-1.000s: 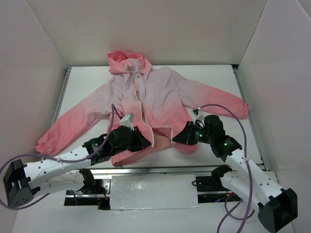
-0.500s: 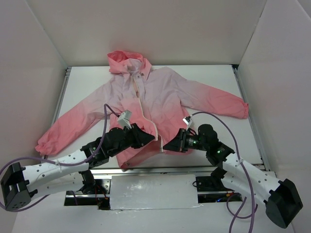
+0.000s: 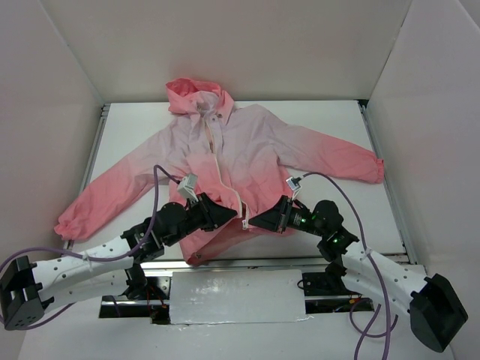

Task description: Zip up the jacket

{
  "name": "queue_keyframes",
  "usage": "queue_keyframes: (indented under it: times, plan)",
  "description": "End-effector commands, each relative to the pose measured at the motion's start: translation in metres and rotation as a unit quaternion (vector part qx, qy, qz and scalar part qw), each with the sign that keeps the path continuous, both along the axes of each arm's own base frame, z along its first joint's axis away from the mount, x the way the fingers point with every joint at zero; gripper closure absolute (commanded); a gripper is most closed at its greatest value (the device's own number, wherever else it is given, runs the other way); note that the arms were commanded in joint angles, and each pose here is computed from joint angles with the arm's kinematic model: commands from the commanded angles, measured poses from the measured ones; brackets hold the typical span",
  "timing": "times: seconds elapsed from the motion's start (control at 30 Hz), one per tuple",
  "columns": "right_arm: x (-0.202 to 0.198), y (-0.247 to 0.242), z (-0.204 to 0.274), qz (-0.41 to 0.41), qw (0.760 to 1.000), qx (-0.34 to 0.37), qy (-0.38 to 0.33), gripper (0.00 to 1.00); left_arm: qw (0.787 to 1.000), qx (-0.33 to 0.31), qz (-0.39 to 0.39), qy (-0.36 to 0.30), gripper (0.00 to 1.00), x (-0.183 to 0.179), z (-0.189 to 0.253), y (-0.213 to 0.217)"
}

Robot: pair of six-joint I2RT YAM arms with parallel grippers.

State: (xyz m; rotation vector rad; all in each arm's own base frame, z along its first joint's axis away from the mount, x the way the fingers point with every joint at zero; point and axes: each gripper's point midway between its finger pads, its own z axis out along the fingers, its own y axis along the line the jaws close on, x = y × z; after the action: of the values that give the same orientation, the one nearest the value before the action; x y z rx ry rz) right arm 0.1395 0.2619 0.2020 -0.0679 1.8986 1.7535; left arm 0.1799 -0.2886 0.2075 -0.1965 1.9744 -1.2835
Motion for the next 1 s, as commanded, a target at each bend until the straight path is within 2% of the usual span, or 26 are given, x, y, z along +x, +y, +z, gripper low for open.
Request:
queue_keyframes:
  times: [0.0, 0.07, 0.13, 0.6, 0.97]
  plan:
    - [-0.012, 0.003, 0.043, 0.034, 0.993, 0.072, -0.084, 1.0, 0.998, -0.059, -0.004, -0.033, 1.0, 0.001, 0.038, -0.004]
    - [-0.019, 0.003, 0.052, 0.052, 0.988, 0.087, -0.12, 1.0, 0.998, -0.061, -0.01, -0.033, 1.0, -0.001, 0.039, -0.005]
    - [-0.015, 0.005, 0.052, 0.05, 0.988, 0.078, -0.126, 1.0, 0.997, -0.064, -0.015, -0.034, 1.0, -0.002, 0.042, -0.008]
    - [0.002, -0.006, 0.041, -0.026, 0.991, 0.053, -0.122, 1.0, 0.997, -0.065, 0.018, -0.025, 1.0, 0.004, 0.045, 0.003]
    - [0.01, -0.004, 0.034, -0.037, 0.991, 0.044, -0.118, 1.0, 0.996, -0.08, 0.022, -0.024, 1.0, 0.005, 0.053, 0.002]
